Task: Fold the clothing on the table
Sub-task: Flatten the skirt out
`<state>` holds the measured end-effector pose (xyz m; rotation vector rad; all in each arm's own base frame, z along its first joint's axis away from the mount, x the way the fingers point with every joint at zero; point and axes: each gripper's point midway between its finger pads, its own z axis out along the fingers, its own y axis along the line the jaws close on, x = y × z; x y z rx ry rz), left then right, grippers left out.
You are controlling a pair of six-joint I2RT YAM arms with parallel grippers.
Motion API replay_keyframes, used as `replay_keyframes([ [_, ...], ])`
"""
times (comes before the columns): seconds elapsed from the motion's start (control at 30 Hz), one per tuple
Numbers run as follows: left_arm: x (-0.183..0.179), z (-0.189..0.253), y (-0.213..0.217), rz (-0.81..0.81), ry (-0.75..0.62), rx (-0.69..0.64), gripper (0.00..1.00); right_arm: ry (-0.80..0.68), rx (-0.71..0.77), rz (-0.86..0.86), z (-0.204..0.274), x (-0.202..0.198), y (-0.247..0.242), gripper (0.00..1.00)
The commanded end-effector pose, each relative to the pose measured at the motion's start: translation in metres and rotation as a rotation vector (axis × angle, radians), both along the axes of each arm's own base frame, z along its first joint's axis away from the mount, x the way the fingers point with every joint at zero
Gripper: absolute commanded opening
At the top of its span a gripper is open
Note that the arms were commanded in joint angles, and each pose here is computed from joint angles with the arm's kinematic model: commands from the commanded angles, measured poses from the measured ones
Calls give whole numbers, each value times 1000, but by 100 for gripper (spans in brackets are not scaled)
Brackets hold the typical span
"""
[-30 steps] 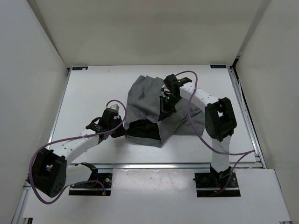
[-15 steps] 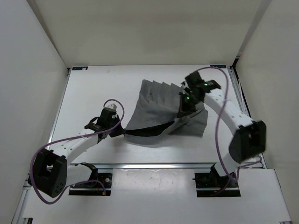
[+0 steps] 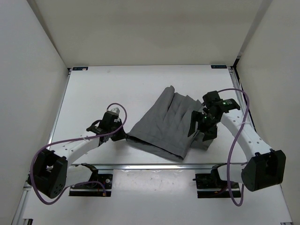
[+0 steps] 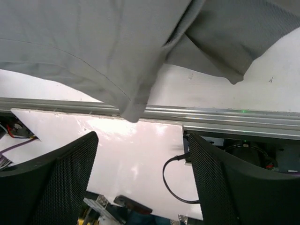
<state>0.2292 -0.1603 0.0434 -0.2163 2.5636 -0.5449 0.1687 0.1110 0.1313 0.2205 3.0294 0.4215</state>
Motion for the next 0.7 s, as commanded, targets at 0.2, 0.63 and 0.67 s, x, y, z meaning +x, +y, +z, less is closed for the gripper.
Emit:
replay_keyframes([
  [0.2,-5,2,2,-1,-7,-22,0,-2,-19,-11,-51,29,5,50],
  [0.63,-2,14,-5,-12,-23,-55,0,48,-76,57,-127,150,33,0],
  [0.67,2,17,-6,-9,-30,-60,0,9,-53,65,-123,171,42,0],
])
